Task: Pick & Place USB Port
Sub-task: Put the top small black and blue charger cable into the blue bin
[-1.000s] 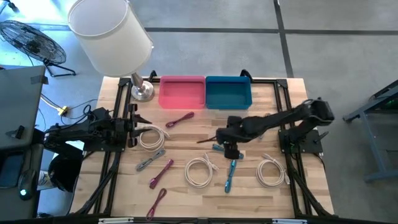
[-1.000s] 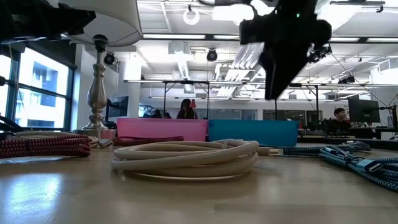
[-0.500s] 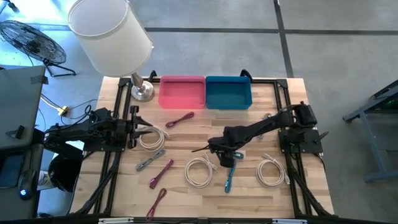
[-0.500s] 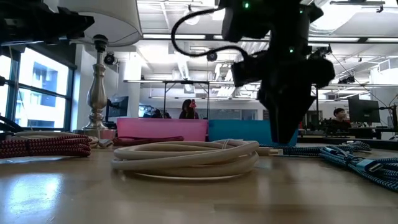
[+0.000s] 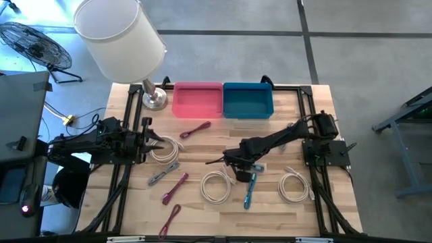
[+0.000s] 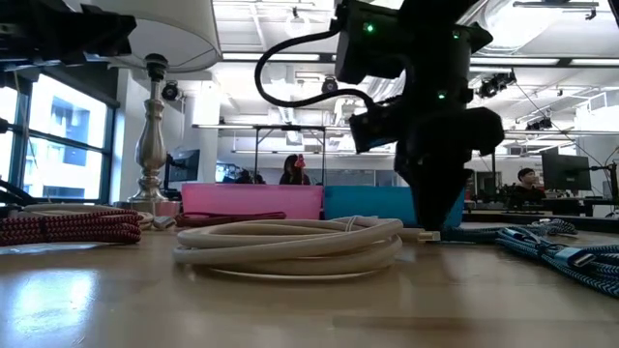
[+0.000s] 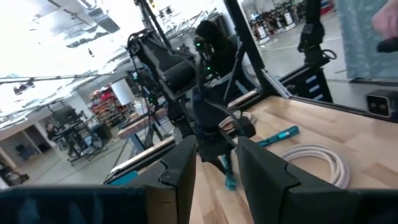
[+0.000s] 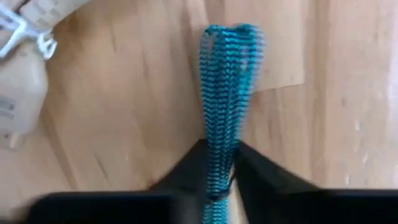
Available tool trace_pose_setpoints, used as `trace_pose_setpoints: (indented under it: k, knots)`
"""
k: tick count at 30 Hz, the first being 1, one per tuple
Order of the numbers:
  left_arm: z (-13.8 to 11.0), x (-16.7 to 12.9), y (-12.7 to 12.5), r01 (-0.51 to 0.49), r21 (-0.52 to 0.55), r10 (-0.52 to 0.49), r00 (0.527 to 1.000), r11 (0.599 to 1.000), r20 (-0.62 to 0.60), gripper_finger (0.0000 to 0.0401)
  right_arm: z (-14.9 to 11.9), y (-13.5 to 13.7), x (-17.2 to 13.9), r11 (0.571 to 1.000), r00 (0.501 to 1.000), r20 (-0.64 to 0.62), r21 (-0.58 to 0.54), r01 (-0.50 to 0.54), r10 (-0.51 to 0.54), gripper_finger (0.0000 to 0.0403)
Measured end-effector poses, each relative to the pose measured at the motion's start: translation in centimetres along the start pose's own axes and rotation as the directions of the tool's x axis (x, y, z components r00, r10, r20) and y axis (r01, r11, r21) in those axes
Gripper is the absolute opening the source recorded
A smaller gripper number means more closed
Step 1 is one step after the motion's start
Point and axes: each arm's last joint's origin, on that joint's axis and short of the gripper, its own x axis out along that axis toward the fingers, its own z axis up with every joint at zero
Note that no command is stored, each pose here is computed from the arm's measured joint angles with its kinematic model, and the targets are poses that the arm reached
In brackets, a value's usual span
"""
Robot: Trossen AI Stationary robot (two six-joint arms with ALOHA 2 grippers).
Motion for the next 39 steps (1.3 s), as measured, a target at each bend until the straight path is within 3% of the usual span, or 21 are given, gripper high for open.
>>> trace_pose_setpoints:
  k: [9, 15, 22, 26, 32, 39]
  knots:
    - [0.0, 0.0, 0.0, 0.002, 0.006, -0.002, 1.000, 1.000, 0.005, 0.0115, 0.3, -0.9, 0.0, 0.994, 0.993, 0.037, 0.007, 0.112, -0.112, 0.0017]
    - [0.0, 0.0, 0.0, 0.002, 0.013, -0.002, 1.000, 1.000, 0.005, 0.0115, 1.0, -1.1, -1.4, 0.980, 0.980, -0.008, -0.013, 0.198, -0.198, 0.0012]
    - [0.0, 0.0, 0.0, 0.002, 0.013, -0.002, 1.000, 1.000, 0.004, 0.0115, 2.2, -0.5, -7.6, 0.910, 0.910, -0.046, -0.071, 0.408, -0.411, 0.0010]
    - [0.0, 0.0, 0.0, 0.004, 0.013, -0.004, 1.000, 1.000, 0.001, 0.0115, 3.4, -0.8, -11.8, 0.854, 0.858, 0.028, -0.078, 0.514, -0.514, 0.0010]
    - [0.0, 0.0, 0.0, 0.003, 0.012, -0.003, 1.000, 1.000, 0.001, 0.0115, 5.6, -5.0, -16.3, 0.780, 0.778, 0.083, -0.009, 0.625, -0.623, 0.0009]
    - [-0.2, 0.0, -0.1, 0.014, -0.001, -0.014, 1.000, 1.000, -0.019, 0.0115, 7.1, -13.1, -18.1, 0.785, 0.789, 0.030, 0.130, 0.605, -0.614, 0.0009]
